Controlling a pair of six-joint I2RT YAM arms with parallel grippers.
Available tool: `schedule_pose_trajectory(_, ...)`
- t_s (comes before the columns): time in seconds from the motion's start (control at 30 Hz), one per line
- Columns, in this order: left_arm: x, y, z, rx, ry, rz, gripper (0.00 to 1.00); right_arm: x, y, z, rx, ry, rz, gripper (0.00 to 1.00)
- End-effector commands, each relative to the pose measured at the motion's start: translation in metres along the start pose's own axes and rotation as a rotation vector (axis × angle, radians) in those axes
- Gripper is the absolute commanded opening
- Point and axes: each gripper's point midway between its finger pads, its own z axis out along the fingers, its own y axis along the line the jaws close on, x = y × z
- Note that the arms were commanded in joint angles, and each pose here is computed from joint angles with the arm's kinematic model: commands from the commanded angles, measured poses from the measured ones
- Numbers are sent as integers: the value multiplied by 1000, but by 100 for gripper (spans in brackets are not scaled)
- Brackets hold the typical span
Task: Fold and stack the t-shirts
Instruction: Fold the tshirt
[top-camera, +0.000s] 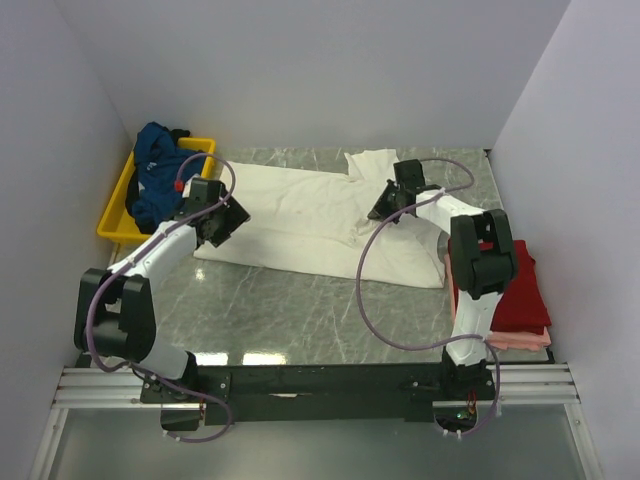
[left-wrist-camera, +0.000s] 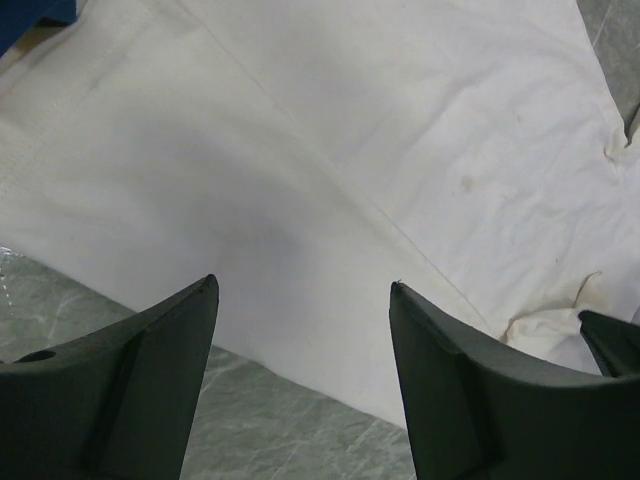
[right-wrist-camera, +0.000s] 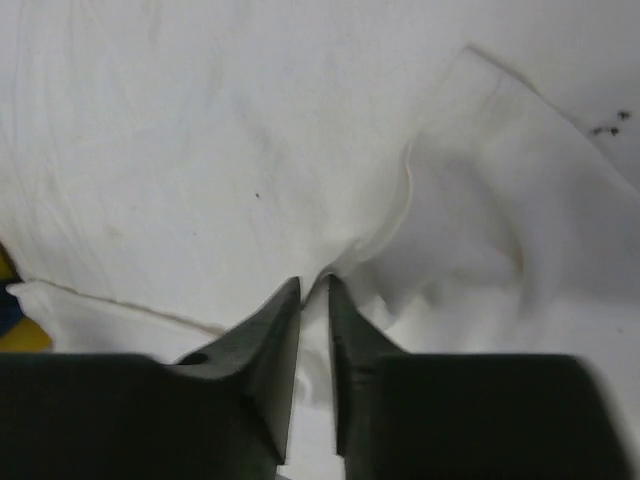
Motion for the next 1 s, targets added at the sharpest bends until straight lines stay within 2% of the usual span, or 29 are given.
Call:
schedule_pose_trajectory(0.0, 1, -7, -13, 38, -4, 29, 74, -7, 14, 0, -19, 13, -26, 29)
schedule_pose_trajectory(0.1, 3, -1, -11, 22, -4, 21, 75, -14, 21, -8, -30, -10, -46, 52)
schedule_pose_trajectory(0.2, 4, 3, -9, 6, -9, 4, 75, -23, 22, -25, -16, -57, -65, 59)
schedule_pose_trajectory(0.47, -10, 9, 2, -27, -51, -39, 73, -22, -4, -75, -3, -160, -10, 57)
schedule_pose_trajectory(0.7, -20, 18, 30, -67, -70, -30, 70, -4, -57, -83, 51, -162, 89, 56)
schedule_pose_trajectory(0.97, -1, 60, 58, -152, -44, -124, 69, 31, -114, -88, 136, -152, 190, 56)
